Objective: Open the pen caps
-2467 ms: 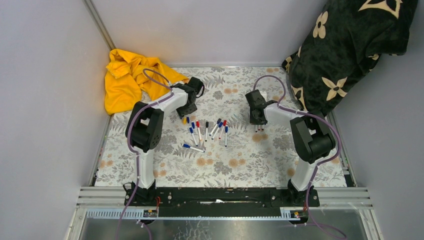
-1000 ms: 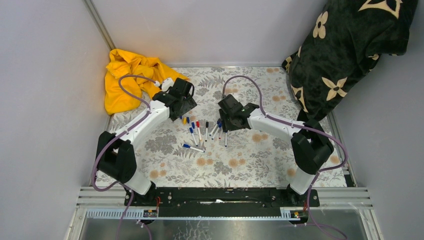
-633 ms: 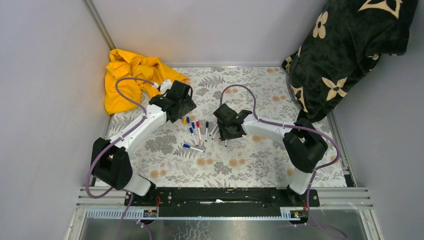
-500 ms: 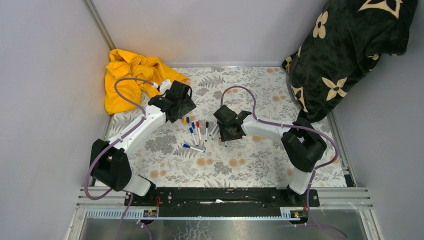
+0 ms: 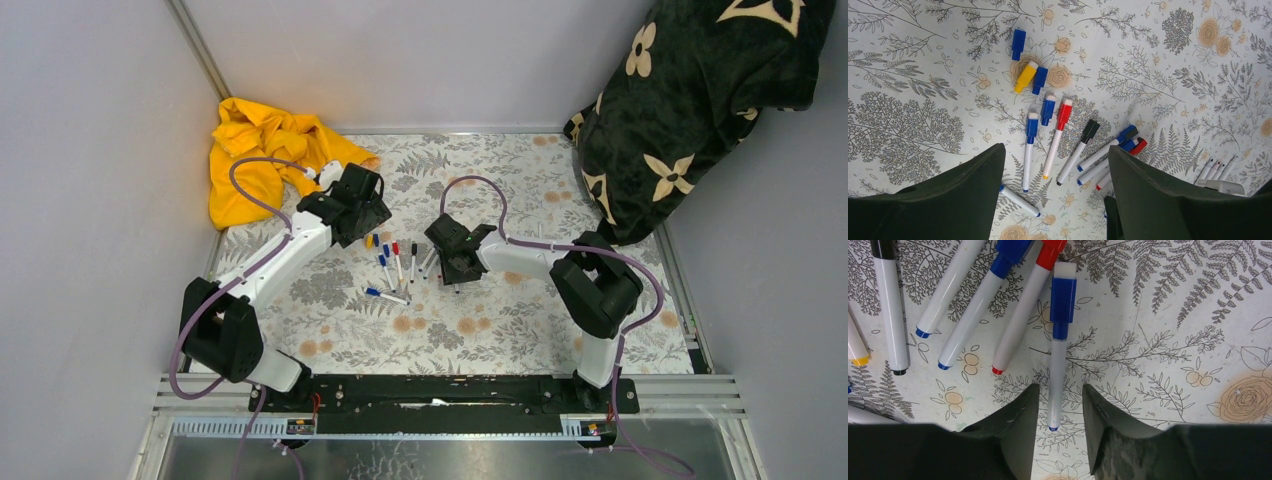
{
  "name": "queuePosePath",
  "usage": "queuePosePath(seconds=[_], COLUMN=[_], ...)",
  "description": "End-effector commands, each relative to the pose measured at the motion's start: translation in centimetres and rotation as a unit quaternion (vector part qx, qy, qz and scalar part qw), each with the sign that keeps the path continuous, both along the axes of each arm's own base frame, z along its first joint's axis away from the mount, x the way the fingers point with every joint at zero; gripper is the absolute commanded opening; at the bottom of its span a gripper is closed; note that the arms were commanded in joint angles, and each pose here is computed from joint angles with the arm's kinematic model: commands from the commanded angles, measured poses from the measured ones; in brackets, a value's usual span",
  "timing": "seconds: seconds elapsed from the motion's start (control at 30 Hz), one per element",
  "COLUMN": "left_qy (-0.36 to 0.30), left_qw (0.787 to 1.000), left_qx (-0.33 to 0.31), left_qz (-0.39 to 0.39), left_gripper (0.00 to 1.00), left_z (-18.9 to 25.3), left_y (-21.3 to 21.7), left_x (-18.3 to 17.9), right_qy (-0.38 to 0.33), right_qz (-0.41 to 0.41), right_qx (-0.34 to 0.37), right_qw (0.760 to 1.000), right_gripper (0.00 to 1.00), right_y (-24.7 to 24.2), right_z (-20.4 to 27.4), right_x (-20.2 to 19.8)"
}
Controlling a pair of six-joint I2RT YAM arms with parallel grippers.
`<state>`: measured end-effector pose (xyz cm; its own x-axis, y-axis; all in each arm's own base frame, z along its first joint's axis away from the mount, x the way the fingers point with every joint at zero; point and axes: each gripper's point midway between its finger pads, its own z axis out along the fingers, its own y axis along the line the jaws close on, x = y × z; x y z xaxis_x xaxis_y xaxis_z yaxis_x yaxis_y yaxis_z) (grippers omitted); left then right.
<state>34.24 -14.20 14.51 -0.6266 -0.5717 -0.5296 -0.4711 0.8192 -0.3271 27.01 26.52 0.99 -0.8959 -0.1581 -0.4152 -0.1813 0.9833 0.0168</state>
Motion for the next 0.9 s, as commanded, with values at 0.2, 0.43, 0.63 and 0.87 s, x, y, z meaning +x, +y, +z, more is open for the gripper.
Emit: queuePosePath(seconds=[0.2,0.43,0.63,0.87], left_qy=[-0.021,-0.027,-0.047,-0.047], left_qw=[1.000,0.995,0.976,0.953], left_qx=[-0.018,-0.082,-0.181,-0.252], left_qz=[0.001,-0.049,-0.115,-0.163], left_gripper=[0.82,0.83,0.83,0.81], left_z=[0.4,-0.2,-0.2,-0.2], left_y=[-0.9,-4.3,-8.8,-13.1], left_x=[1.0,1.8,1.9,1.5], right_qy=[0.006,-0.017,-0.056,-0.062], right_qz=[-0.003,0.016,0.034,0.049], right_qx=[-0.037,-0.031,0.006,0.086], right_qw=[0.999,0.999,0.998,0.993], right_gripper=[0.12,0.00,0.00,0.00], right_y=[-2.1,-2.8,-2.9,-2.2], right_z=[-1.3,1.0,4.8,7.8], right_x=[-0.9,-1.1,-1.1,-1.4])
